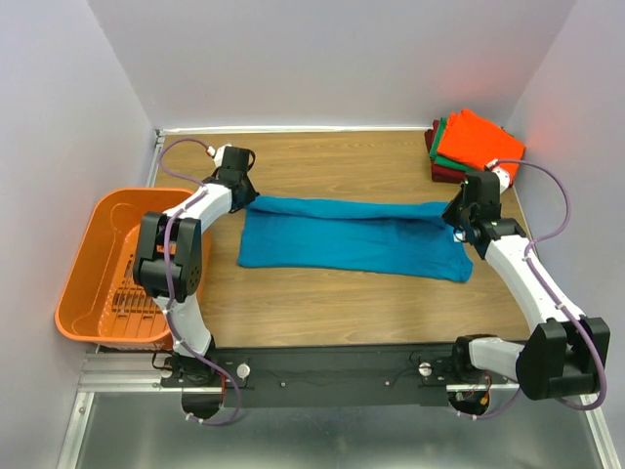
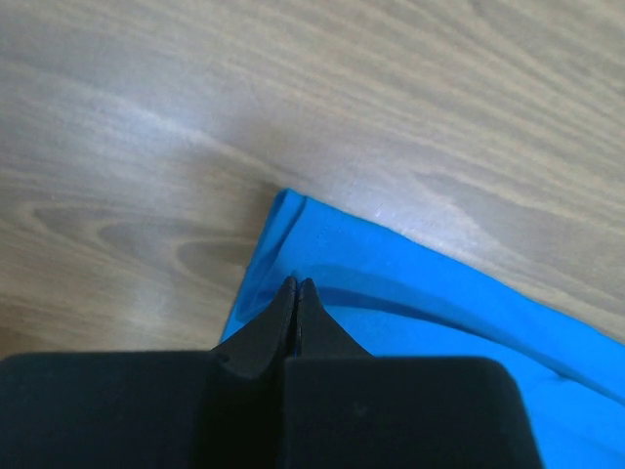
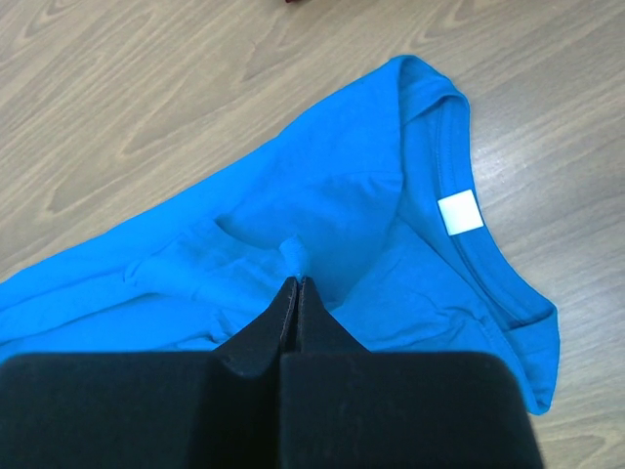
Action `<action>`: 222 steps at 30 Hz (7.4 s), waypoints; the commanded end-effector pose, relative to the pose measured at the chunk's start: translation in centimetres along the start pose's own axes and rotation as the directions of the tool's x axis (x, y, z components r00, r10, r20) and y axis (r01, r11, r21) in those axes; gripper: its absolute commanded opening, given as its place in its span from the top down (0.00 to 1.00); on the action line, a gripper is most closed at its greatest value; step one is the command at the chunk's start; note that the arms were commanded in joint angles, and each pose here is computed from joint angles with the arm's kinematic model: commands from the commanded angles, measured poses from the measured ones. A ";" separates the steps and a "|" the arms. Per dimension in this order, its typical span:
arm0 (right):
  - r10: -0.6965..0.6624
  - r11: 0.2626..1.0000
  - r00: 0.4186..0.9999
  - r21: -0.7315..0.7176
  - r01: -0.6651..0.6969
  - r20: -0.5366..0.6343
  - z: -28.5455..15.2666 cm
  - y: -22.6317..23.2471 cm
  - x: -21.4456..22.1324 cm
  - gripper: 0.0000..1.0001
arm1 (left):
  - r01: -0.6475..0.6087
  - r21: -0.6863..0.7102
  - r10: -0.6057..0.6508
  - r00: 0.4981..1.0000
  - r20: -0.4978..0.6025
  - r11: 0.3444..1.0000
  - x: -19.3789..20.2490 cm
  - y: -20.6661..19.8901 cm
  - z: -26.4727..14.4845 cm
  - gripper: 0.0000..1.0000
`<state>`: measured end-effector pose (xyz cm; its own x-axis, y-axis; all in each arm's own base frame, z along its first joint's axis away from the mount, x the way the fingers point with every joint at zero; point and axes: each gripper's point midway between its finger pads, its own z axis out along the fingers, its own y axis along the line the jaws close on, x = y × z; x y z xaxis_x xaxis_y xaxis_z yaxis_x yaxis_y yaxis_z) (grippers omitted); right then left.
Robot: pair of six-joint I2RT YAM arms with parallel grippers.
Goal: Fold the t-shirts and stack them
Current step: Fold the tshirt
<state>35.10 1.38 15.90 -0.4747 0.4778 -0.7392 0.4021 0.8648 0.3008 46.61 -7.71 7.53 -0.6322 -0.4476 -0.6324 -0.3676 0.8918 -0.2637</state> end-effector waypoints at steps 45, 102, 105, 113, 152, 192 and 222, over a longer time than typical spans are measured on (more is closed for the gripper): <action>0.063 0.982 0.982 0.185 -0.029 -0.180 2.5 -6.2 6.4 0.69 | -0.003 0.066 0.003 1.000 0.007 0.998 0.1 -0.3 -3.9 0.49; -0.343 0.934 0.854 -0.235 0.268 -0.390 5.7 11.6 19.4 0.47 | 0.026 0.072 -0.016 0.989 -0.145 0.997 11.3 0.2 -2.3 0.88; -0.340 0.936 0.859 -0.223 0.272 -0.383 5.5 11.1 19.4 0.47 | 0.026 0.072 -0.015 0.989 -0.147 0.997 11.4 0.3 -2.3 0.89; -0.339 0.936 0.874 -0.221 0.275 -0.347 5.8 12.0 18.1 0.47 | 0.023 0.062 -0.018 0.996 -0.092 0.998 9.2 0.0 -3.5 0.90; 0.009 0.994 0.969 0.111 0.019 -0.248 5.4 0.5 9.0 0.43 | -0.117 0.193 0.125 0.992 -0.032 0.974 6.2 -6.7 -6.1 0.83; -0.608 0.794 0.731 -0.237 0.560 -0.309 24.4 17.0 12.9 0.38 | -0.223 0.468 0.417 0.832 -0.366 0.855 27.0 -9.4 -16.1 0.87; -0.396 0.918 0.834 -0.131 0.375 -0.385 18.3 14.4 12.3 0.26 | -0.296 0.380 0.434 0.828 -0.355 0.876 28.0 -7.2 -10.8 1.00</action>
<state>49.36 16.87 2.68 -0.8379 0.1079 -0.5351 0.0706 0.9935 0.0897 27.95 -27.94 2.21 -0.8833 -0.0762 -0.4626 0.1057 0.9290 -0.3548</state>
